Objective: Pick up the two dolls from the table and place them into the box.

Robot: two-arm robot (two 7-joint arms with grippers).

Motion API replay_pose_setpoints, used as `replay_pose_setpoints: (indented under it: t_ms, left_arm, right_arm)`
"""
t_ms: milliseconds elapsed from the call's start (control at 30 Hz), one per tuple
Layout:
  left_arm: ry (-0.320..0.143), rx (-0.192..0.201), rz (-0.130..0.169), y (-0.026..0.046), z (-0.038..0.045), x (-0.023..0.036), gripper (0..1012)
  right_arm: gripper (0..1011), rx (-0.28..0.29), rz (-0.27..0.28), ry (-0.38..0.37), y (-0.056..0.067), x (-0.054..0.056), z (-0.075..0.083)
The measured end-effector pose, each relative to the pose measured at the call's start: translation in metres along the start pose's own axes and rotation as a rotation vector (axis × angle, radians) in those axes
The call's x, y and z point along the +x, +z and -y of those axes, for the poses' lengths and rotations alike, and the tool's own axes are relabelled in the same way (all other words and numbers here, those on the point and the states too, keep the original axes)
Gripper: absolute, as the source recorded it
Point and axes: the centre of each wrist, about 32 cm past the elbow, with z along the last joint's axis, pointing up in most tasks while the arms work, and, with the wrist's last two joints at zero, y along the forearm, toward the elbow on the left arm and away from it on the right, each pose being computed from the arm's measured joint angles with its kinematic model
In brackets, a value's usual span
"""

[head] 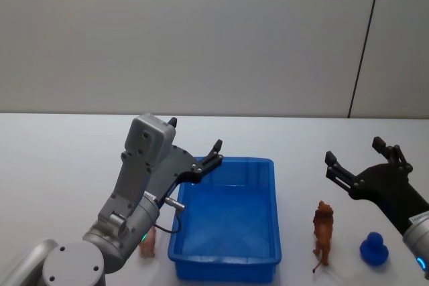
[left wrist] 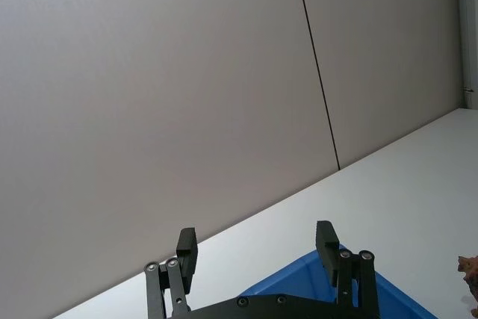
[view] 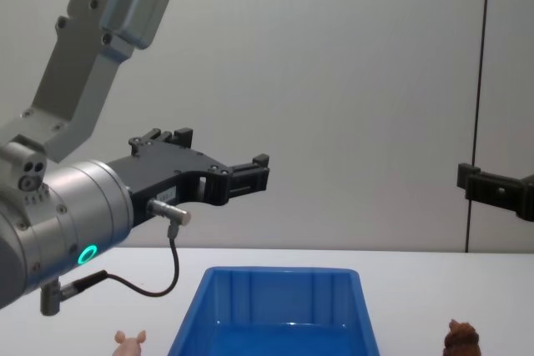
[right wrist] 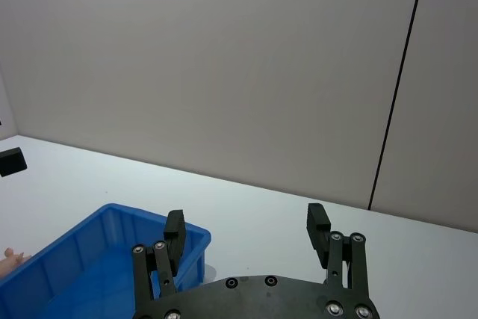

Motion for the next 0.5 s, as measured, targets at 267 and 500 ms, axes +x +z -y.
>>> replay_pose_setpoints:
  t_ms: [267,500]
  left_arm:
    - [0.000,0.000,0.000,0.0000,0.0000,0.0000,1001]
    - [0.000,0.000,0.000,0.0000,0.0000,-0.0001,1001]
  right_arm:
    - [1001,0.000,0.000,0.000,0.0000,0.0000,0.0000]
    - [1001,0.000,0.000,0.000,0.0000,0.0000,0.0000]
